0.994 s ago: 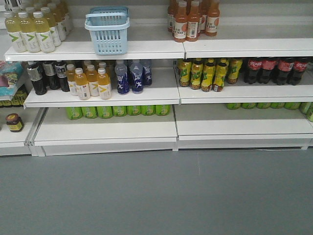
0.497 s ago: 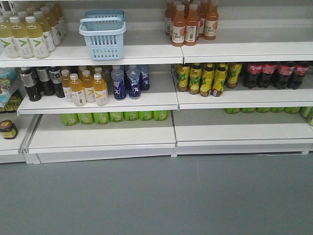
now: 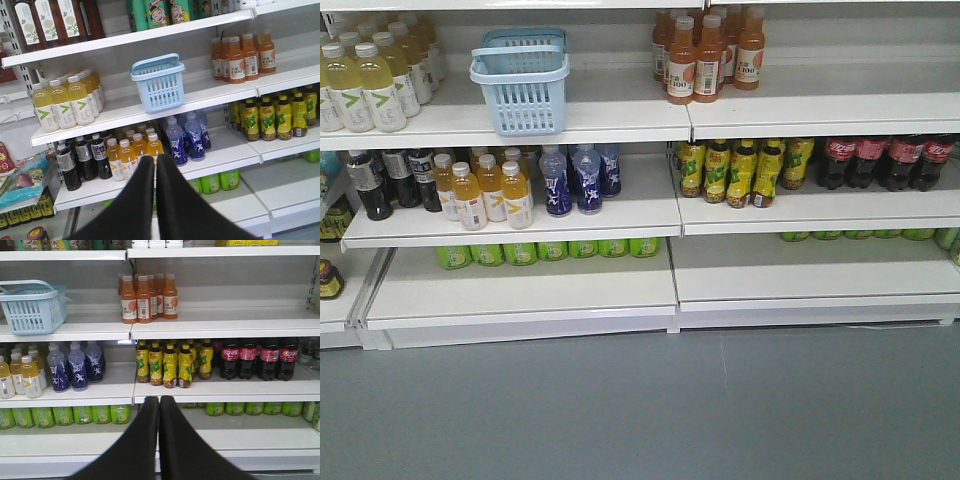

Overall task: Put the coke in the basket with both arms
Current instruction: 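Drive the base toward the shelf holding the light-blue basket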

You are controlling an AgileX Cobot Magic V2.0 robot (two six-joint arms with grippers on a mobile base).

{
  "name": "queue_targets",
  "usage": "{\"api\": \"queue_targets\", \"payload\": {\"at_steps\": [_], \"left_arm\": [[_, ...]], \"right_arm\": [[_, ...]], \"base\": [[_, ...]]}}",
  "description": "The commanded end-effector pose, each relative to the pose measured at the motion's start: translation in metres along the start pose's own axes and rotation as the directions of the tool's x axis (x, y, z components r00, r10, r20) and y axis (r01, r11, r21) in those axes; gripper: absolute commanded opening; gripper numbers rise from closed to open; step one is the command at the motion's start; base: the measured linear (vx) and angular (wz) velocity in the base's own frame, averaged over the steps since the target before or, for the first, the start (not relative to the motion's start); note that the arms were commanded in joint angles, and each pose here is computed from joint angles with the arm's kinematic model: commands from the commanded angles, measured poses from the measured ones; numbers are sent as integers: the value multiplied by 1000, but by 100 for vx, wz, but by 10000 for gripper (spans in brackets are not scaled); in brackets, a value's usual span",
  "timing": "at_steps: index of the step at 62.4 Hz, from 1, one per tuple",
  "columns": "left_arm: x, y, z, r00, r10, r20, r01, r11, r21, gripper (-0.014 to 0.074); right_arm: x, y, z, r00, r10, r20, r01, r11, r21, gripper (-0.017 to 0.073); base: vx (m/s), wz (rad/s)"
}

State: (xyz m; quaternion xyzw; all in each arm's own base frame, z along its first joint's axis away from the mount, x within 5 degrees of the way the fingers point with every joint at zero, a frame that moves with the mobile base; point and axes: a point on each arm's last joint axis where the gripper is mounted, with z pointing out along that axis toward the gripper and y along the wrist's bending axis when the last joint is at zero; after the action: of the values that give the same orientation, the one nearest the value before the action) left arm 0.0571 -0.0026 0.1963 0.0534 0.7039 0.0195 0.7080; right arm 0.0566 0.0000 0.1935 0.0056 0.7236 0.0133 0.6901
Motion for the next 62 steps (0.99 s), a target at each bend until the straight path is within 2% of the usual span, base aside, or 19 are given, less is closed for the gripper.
{"api": "queue_targets", "payload": {"at_steps": [1,62], "left_arm": [[-5,0,-1,997,-12,80,12,1000,-4,-6],[-5,0,-1,997,-12,80,12,1000,-4,-6]], "right_arm": [[-1,1,0,998,-4,65,4,1000,-6,-10],[-1,1,0,998,-4,65,4,1000,-6,-10]], "base": [[11,0],[11,0]]}}
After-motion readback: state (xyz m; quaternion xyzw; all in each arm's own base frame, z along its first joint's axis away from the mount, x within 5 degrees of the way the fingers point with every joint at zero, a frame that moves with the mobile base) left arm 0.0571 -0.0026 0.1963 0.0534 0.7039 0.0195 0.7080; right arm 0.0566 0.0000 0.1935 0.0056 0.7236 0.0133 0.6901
